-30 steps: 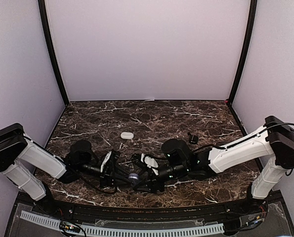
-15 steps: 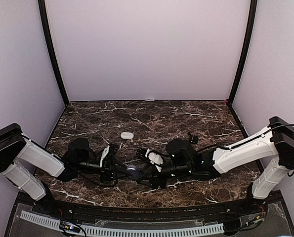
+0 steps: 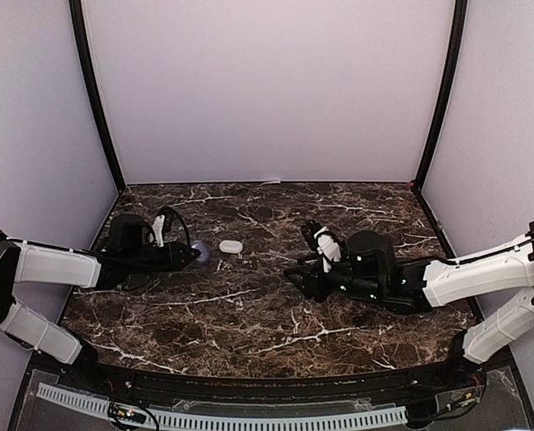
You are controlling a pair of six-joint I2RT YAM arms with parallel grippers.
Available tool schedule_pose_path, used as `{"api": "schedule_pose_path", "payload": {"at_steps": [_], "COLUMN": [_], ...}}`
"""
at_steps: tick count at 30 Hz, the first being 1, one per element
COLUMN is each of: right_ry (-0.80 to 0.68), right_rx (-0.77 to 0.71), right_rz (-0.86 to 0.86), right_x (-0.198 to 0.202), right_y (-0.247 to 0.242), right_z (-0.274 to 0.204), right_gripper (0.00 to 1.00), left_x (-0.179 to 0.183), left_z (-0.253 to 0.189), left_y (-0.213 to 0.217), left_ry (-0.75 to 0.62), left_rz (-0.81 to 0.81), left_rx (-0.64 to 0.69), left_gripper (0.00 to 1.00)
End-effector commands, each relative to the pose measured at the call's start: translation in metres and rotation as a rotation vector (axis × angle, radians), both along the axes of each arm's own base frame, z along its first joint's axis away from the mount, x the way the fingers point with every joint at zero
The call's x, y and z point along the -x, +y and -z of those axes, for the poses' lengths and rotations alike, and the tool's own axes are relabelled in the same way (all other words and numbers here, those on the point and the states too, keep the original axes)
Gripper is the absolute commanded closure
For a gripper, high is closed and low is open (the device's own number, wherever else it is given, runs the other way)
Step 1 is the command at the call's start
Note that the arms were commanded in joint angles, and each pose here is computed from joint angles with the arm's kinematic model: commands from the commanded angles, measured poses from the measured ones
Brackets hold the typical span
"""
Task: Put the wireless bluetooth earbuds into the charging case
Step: Place the charging case with the earbuds at the center of the board.
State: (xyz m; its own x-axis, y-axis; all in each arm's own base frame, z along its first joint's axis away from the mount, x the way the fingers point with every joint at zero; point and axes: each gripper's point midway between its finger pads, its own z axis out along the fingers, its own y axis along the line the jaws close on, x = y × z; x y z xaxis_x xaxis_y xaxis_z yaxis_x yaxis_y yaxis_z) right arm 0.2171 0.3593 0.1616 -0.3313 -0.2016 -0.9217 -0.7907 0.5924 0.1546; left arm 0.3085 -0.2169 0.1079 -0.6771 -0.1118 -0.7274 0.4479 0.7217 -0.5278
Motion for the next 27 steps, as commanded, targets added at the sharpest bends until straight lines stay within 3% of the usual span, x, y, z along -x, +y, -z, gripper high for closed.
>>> {"api": "schedule_pose_path", "payload": {"at_steps": [1, 4, 10, 18, 20, 22, 25, 27], "right_ry": [-0.055, -0.071, -0.059, 0.202, 0.238, 0.265, 0.271, 0.265], "right_rx": [0.003, 0.008, 0.003, 0.123, 0.132, 0.155, 0.214, 0.24], "right_rz": [0.147, 0.16, 0.179, 0.399, 0.455, 0.535, 0.66, 0.737], "right_x": [-0.03, -0.037, -0.045, -0.081, -0.087, -0.095, -0.106, -0.114], "right_y": [-0.021, -0.028, -0.038, -0.094, -0.113, -0.133, -0.16, -0.173], "right_z": [-0.012, -0.015, -0.012, 0.039, 0.048, 0.057, 0.064, 0.065], "right_gripper": [0.52, 0.52, 0.52, 0.52, 0.46, 0.28, 0.12, 0.05], "left_x": [-0.011, -0.011, -0.01, -0.025, -0.029, -0.029, -0.03, -0.032], "left_z": [0.029, 0.036, 0.046, 0.064, 0.069, 0.076, 0.081, 0.08], "left_y": [0.05, 0.059, 0.037, 0.028, 0.028, 0.033, 0.043, 0.051], "left_ry": [0.296, 0.358, 0.491, 0.562, 0.566, 0.582, 0.569, 0.548], "left_rz": [-0.251, -0.256, -0.114, -0.089, -0.095, -0.118, -0.163, -0.203], "left_rx": [-0.028, 0.048, 0.25, 0.264, 0.239, 0.197, 0.134, 0.086], "left_gripper": [0.96, 0.96, 0.96, 0.88, 0.73, 0.57, 0.25, 0.1]}}
